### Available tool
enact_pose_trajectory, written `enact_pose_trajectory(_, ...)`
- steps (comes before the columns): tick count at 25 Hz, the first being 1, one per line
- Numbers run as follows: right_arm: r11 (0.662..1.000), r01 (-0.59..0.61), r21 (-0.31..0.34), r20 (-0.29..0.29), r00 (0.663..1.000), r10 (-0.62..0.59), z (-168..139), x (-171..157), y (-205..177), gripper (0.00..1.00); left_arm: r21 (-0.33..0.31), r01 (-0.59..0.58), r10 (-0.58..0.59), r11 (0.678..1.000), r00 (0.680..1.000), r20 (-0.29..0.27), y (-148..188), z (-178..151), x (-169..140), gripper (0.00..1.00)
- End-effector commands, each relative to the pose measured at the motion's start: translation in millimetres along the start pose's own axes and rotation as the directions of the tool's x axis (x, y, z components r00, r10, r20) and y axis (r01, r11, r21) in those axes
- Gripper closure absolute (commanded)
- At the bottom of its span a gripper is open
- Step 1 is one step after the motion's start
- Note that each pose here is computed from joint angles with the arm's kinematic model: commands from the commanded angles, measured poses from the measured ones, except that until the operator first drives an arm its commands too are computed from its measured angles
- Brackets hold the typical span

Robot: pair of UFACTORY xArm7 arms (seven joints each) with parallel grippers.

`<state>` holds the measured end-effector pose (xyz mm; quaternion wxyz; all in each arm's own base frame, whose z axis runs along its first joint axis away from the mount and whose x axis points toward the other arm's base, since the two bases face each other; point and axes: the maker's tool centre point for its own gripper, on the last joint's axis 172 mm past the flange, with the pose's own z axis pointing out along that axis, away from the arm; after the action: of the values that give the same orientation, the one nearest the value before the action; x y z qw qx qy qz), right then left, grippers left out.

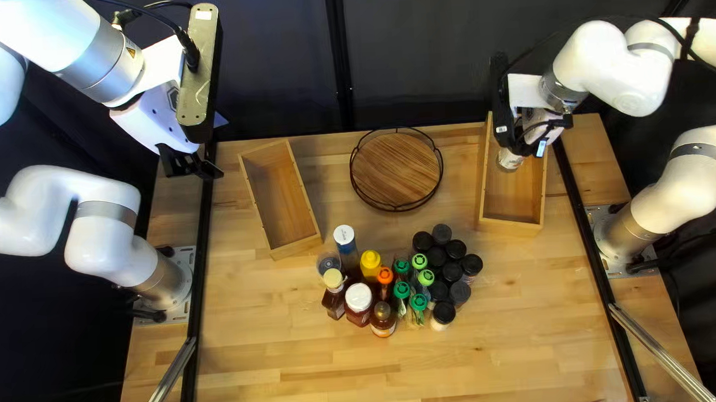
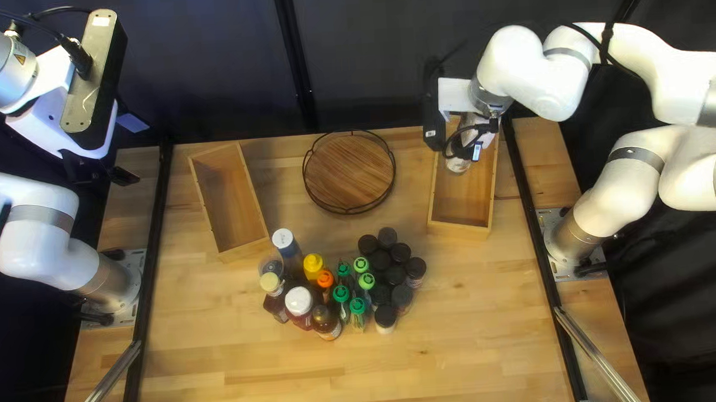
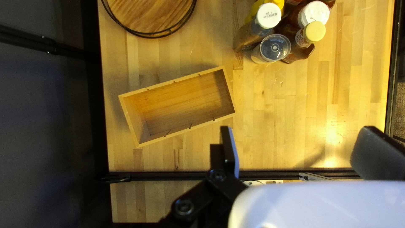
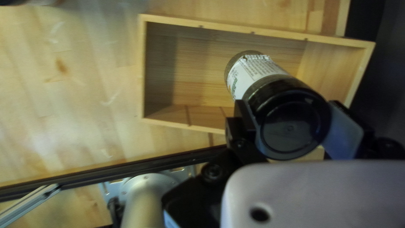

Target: Separate condiments, baby food and spices and place it in 3 different racks/containers

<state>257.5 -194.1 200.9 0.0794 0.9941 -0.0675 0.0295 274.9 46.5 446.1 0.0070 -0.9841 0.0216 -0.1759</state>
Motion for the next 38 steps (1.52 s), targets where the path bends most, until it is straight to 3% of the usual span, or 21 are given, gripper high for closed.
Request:
enact_pose_trajectory(1,1.000,-0.021,0.000,0.010,1.000,0.021,29.5,-5.0,22.4,1.00,0.000,0.000,0.000,1.000,1.000,0.000,0.0,0.0,0.0,0.00)
enact_pose_trajectory(14,0.999,-0.053,0.007,0.018,0.998,0.053,66.4,-8.6,38.8,1.00,0.000,0.000,0.000,1.000,1.000,0.000,0.0,0.0,0.0,0.00)
enact_pose_trajectory(21,0.998,-0.054,0.009,0.017,0.998,0.054,69.0,-7.8,39.7,1.00,0.000,0.000,0.000,1.000,1.000,0.000,0.0,0.0,0.0,0.00)
enact_pose_trajectory(22,0.998,-0.054,0.009,0.017,0.998,0.054,69.0,-7.8,39.7,0.97,0.000,0.000,0.000,1.000,1.000,0.000,0.0,0.0,0.0,0.00)
enact_pose_trajectory(23,0.998,-0.054,0.009,0.017,0.998,0.054,69.0,-7.8,39.7,0.85,0.000,0.000,0.000,1.000,1.000,0.000,0.0,0.0,0.0,0.00)
enact_pose_trajectory(24,0.998,-0.054,0.009,0.017,0.998,0.054,69.0,-7.8,39.7,0.65,0.000,0.000,0.000,1.000,1.000,0.000,0.0,0.0,0.0,0.00)
enact_pose_trajectory(25,0.998,-0.054,0.009,0.017,0.998,0.054,69.0,-7.8,39.7,0.56,0.000,0.000,0.000,1.000,1.000,0.000,0.0,0.0,0.0,0.00)
enact_pose_trajectory(34,0.998,-0.054,0.009,0.017,0.998,0.054,69.0,-7.8,39.7,0.63,0.000,0.000,0.000,1.000,1.000,0.000,0.0,0.0,0.0,0.00)
enact_pose_trajectory(36,0.998,-0.048,0.033,0.001,0.999,0.048,78.7,-0.1,35.4,0.58,0.000,0.000,0.000,1.000,1.000,0.000,0.0,0.0,0.0,0.00)
enact_pose_trajectory(38,0.998,-0.048,0.033,0.001,0.999,0.048,78.7,-0.1,35.4,0.33,0.000,0.000,0.000,1.000,1.000,0.000,0.0,0.0,0.0,0.00)
